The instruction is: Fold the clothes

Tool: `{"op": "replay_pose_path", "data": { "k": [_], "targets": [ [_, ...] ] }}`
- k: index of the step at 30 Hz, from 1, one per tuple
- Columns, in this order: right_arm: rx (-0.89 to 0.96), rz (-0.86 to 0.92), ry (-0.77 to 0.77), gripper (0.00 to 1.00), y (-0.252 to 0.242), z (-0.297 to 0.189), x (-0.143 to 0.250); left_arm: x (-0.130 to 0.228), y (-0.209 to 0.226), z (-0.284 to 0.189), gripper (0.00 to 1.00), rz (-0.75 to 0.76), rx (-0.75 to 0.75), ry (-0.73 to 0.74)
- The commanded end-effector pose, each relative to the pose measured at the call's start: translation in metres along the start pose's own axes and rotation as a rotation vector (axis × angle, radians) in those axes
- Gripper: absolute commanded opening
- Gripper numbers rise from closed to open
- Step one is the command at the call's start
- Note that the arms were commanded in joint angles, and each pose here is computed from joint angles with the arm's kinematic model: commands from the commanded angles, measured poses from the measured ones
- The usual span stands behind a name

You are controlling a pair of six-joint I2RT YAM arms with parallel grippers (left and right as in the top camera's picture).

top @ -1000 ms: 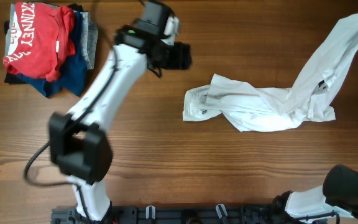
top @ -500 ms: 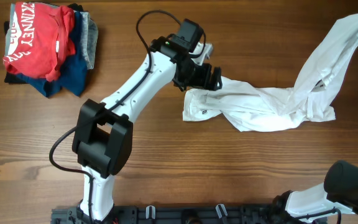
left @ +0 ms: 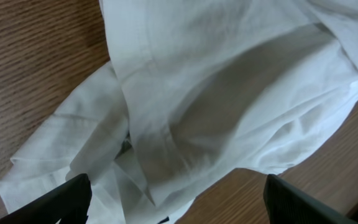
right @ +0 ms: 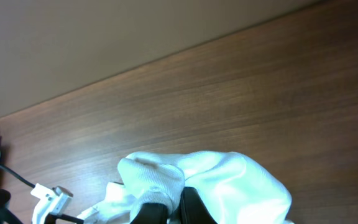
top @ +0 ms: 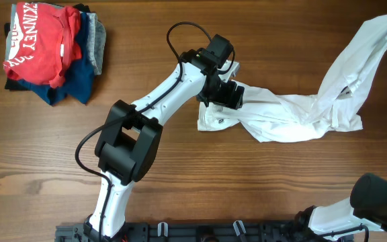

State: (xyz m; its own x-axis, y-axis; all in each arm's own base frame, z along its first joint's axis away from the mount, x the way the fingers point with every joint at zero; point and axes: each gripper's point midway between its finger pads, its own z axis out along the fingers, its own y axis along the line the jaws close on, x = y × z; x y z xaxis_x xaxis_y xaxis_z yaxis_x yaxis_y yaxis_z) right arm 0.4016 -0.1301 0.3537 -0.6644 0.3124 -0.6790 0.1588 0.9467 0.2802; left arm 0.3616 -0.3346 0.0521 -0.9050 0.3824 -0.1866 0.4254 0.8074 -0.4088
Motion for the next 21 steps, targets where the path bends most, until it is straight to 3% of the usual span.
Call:
{"op": "replay_pose_path", "data": {
  "k": [1,11,16,21],
  "targets": [
    [-0.028,-0.019,0.012,0.04,0.004,0.005,0.001,0.006,0.002,0.016,0.88,0.063,-0.026,0.026],
    [-0.027,-0.018,0.013,0.04,0.004,0.006,0.002,0.014,0.012,0.035,0.80,0.050,-0.044,0.065],
    [-0.028,-0.017,0.016,0.04,0.004,0.006,0.002,0.007,0.011,0.035,0.58,0.056,-0.040,0.038],
    [-0.026,-0.017,0.018,0.04,0.004,0.006,0.003,0.000,0.012,0.034,0.47,0.048,-0.038,0.010]
  ]
}}
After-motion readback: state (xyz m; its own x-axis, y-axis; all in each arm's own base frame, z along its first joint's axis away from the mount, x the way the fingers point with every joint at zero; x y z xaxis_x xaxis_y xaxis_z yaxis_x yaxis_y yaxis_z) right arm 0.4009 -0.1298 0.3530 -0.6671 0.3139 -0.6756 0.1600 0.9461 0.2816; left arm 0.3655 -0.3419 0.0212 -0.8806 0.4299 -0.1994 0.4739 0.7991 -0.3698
